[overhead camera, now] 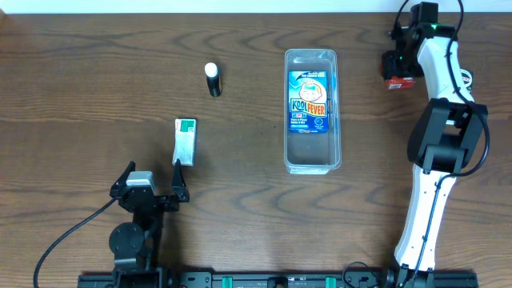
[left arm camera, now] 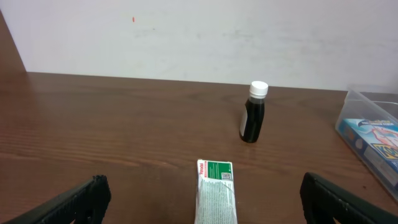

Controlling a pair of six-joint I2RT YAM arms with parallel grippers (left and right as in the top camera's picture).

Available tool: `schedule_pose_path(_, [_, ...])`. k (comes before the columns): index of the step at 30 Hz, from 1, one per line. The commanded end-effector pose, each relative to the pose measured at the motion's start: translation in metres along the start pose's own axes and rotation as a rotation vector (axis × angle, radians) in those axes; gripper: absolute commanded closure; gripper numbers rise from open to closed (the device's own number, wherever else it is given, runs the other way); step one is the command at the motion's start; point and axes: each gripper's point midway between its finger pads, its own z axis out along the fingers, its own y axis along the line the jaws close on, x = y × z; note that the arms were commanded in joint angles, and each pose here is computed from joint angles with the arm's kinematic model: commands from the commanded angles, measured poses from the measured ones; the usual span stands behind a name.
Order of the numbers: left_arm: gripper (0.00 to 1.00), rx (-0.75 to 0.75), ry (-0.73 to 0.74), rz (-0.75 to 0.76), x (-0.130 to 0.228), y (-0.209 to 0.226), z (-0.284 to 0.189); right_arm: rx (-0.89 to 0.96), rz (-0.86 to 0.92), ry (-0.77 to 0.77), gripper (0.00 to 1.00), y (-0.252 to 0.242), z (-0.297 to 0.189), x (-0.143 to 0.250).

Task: Pack container
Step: 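Carry the red-white box into the container and release it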

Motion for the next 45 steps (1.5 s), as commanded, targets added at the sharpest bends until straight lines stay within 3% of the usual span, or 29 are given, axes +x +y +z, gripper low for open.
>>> schedule_pose_path(1, [0.02, 0.002, 0.045, 0.002, 0.015, 0.001, 0.001, 0.009, 0.038, -0.025, 0.38, -0.008, -0.015, -0.011])
schedule_pose_path(7, [0.02, 0.002, 0.045, 0.002, 0.015, 0.001, 0.001, -0.019, 0.065, -0.015, 0.37, -0.002, -0.070, -0.015])
schedule_pose_path(15, [0.02, 0.002, 0.045, 0.002, 0.015, 0.001, 0.001, -0.282, 0.064, -0.021, 0.37, 0.067, -0.158, -0.008])
schedule_pose_path(20, [0.02, 0.002, 0.045, 0.002, 0.015, 0.001, 0.001, -0.316, 0.069, -0.034, 0.39, 0.110, -0.183, -0.008])
schedule_pose_path(29, [0.02, 0.002, 0.045, 0.002, 0.015, 0.001, 0.001, -0.246, 0.023, -0.004, 0.37, 0.196, -0.187, 0.005])
schedule_pose_path(35, [0.02, 0.002, 0.045, 0.002, 0.015, 0.001, 0.001, -0.072, 0.063, -0.031, 0.36, 0.215, -0.187, 0.011])
schedule_pose_path(45, [0.02, 0.002, 0.045, 0.002, 0.015, 0.001, 0.001, 0.054, 0.158, -0.002, 0.34, 0.233, -0.172, 0.028])
